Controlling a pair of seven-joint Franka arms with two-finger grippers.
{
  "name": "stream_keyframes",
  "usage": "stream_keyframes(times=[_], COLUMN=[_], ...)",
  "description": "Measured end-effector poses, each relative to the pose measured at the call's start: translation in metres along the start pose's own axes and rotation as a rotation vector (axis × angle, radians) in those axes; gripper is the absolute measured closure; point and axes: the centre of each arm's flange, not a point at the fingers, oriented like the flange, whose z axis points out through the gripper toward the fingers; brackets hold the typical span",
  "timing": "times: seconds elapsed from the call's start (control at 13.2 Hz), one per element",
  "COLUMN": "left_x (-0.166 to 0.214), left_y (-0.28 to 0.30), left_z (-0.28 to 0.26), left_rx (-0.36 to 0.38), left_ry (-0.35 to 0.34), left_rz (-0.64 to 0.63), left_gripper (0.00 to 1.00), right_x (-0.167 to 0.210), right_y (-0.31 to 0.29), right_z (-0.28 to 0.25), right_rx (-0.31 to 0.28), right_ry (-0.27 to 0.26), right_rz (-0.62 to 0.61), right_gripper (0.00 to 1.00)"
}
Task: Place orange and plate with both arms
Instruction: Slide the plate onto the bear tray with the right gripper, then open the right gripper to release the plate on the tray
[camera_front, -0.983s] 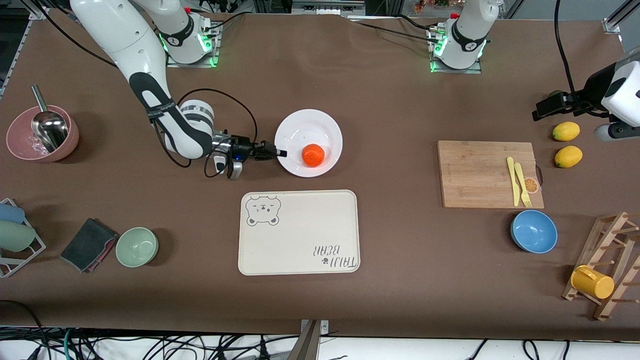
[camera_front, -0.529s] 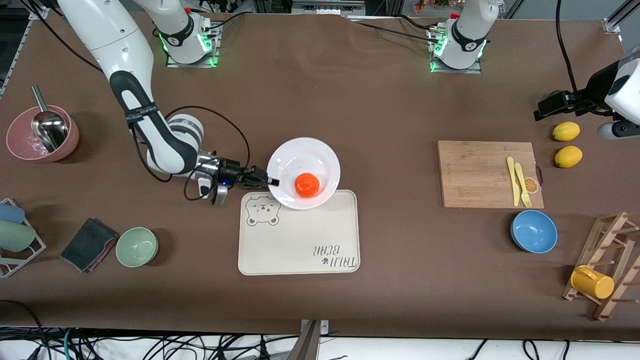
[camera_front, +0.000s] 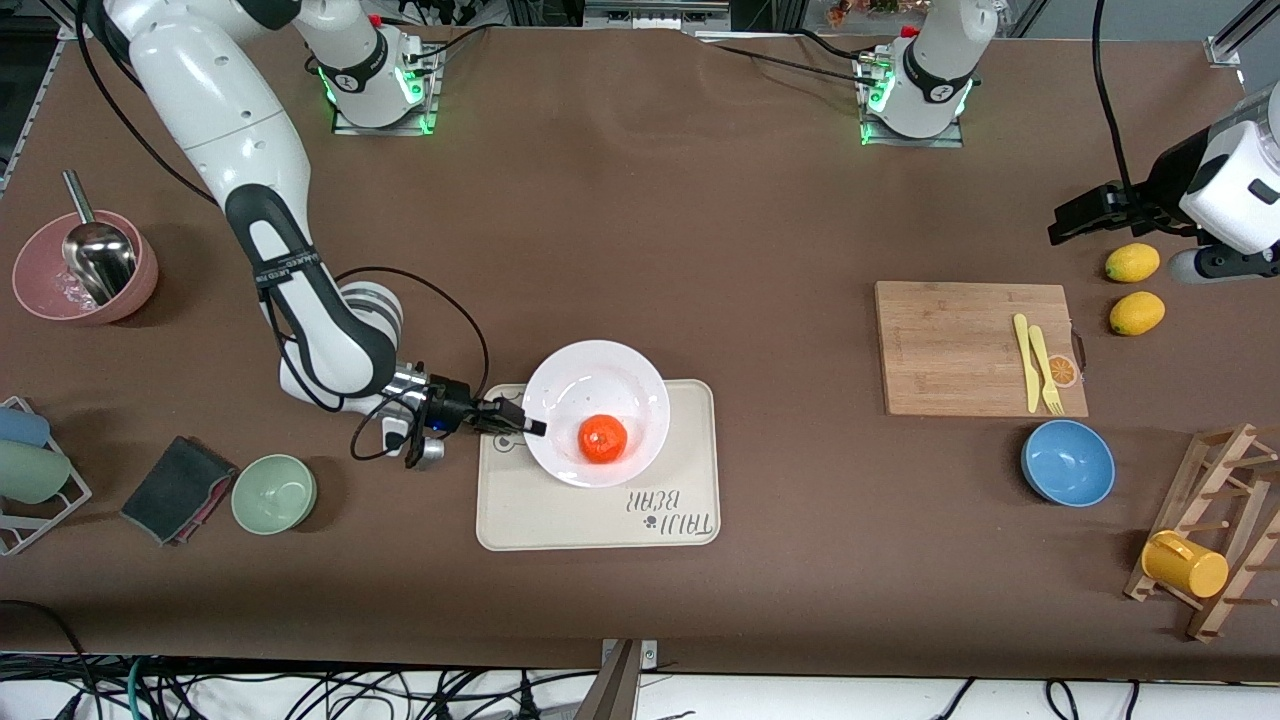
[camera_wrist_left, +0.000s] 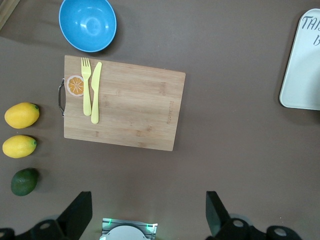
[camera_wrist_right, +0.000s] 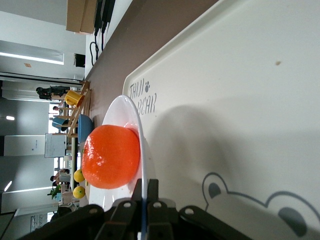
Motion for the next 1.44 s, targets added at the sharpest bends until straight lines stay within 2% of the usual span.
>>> stream_keyframes(times=[0.23,0.61,0.68,0.91,1.06,1.21,1.36,1.44], left_x=[0.000,0.000,-0.001,0.000,-0.001,-0.002,-0.002,-0.002], left_y=[0.003,-0.001,-0.001,-0.008,-0.008,-0.006,-0.005,-0.004], left_z=[-0.002,-0.017,-0.020,-0.026,-0.026,-0.025,-0.025,-0.025], left_rx=[0.002,-0.004,-0.006,-0.010,-0.009,-0.007,-0.007,-0.007], left_ry=[0.005,0.037,0.045,0.055,0.053,0.046,0.044,0.044], left_rz=[0.005,0.000,0.000,-0.013,-0.013,-0.009,-0.006,-0.004], left_gripper=[0.00,0.00,0.00,0.00,0.00,0.00,0.00,0.00], right_x=[0.008,0.014,0.014,0.018,0.026,0.033,0.041,0.044], right_y=[0.020,-0.005,-0.006,-0.005,-0.001,-0.006,-0.021,-0.030], right_z=[0.020,0.052,0.053,0.049,0.040,0.033,0.026,0.022], right_rx=[-0.030,-0.055,-0.063,-0.079,-0.119,-0.173,-0.245,-0.281], right_ry=[0.030,0.058,0.055,0.052,0.041,0.004,-0.032,-0.049], right_rz=[0.001,-0.056,-0.065,-0.086,-0.122,-0.154,-0.172,-0.183], right_gripper=[0.96,0.96,0.93,0.59,0.38,0.15,0.00,0.00])
